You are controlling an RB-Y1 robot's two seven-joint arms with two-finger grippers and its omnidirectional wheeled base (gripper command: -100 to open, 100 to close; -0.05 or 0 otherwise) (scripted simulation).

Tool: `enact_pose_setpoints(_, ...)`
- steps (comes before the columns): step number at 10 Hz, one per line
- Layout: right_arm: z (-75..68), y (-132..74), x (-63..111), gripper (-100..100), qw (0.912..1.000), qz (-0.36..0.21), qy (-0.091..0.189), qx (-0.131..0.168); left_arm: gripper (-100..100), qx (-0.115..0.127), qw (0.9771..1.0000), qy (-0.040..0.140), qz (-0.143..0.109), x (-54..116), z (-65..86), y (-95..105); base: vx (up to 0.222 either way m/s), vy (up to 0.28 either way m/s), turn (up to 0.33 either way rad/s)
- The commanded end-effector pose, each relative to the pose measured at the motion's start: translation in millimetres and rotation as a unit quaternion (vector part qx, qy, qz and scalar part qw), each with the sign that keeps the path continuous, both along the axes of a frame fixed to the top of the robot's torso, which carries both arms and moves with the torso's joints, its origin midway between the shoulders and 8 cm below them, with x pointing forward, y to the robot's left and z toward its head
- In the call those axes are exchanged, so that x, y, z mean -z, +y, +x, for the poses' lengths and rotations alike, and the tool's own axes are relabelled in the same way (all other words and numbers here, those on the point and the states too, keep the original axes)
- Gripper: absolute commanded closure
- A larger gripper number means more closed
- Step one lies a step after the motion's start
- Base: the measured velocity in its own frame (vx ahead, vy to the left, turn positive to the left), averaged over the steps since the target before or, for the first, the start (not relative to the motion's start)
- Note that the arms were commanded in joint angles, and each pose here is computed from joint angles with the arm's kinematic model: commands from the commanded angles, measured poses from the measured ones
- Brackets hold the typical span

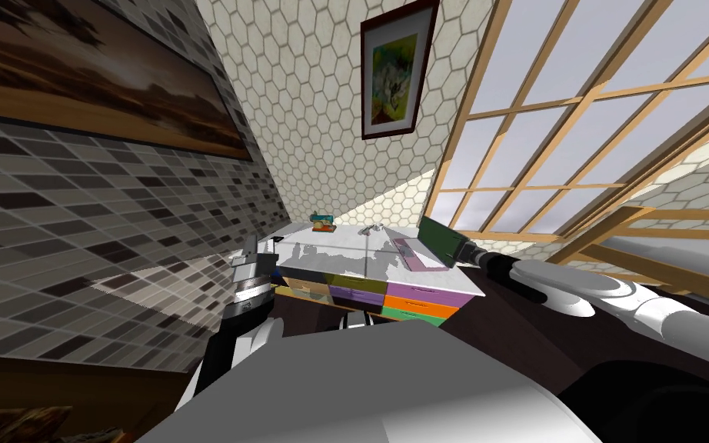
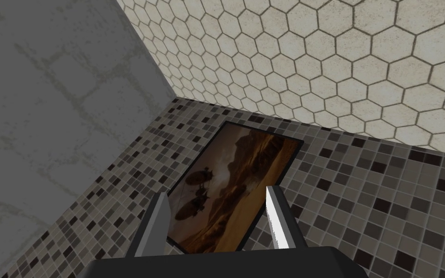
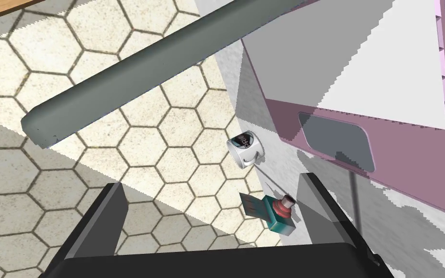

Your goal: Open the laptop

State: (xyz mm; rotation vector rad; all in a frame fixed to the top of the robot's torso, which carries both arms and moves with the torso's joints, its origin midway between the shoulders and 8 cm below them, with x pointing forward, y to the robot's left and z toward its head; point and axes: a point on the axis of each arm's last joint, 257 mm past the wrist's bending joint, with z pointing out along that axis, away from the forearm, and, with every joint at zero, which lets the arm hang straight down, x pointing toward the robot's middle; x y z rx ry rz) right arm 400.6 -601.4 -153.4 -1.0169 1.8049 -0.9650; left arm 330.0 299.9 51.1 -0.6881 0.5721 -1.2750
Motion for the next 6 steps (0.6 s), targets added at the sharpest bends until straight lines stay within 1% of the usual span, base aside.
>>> enact_pose_setpoints(1, 11.6, 6, -12.6, -100, 0.9991, 0.039, -0.016, 0.002, 0, 0.000, 1.0000, 0.000, 0.000, 0.0, 0.0, 0.0, -0.054, -0.118, -0.005)
enact_pose_setpoints(3, 19.5, 10, -23.4, -100, 0.9973, 0.068, -0.028, 0.002, 0, 0.000, 1.0000, 0.000, 0.000, 0.0, 0.0, 0.0, -0.045, -0.105, -0.001)
enact_pose_setpoints(6, 31.9, 17, -42.2, -100, 0.9923, 0.115, -0.047, 0.001, 0, 0.000, 1.0000, 0.000, 0.000, 0.0, 0.0, 0.0, -0.051, -0.109, -0.007)
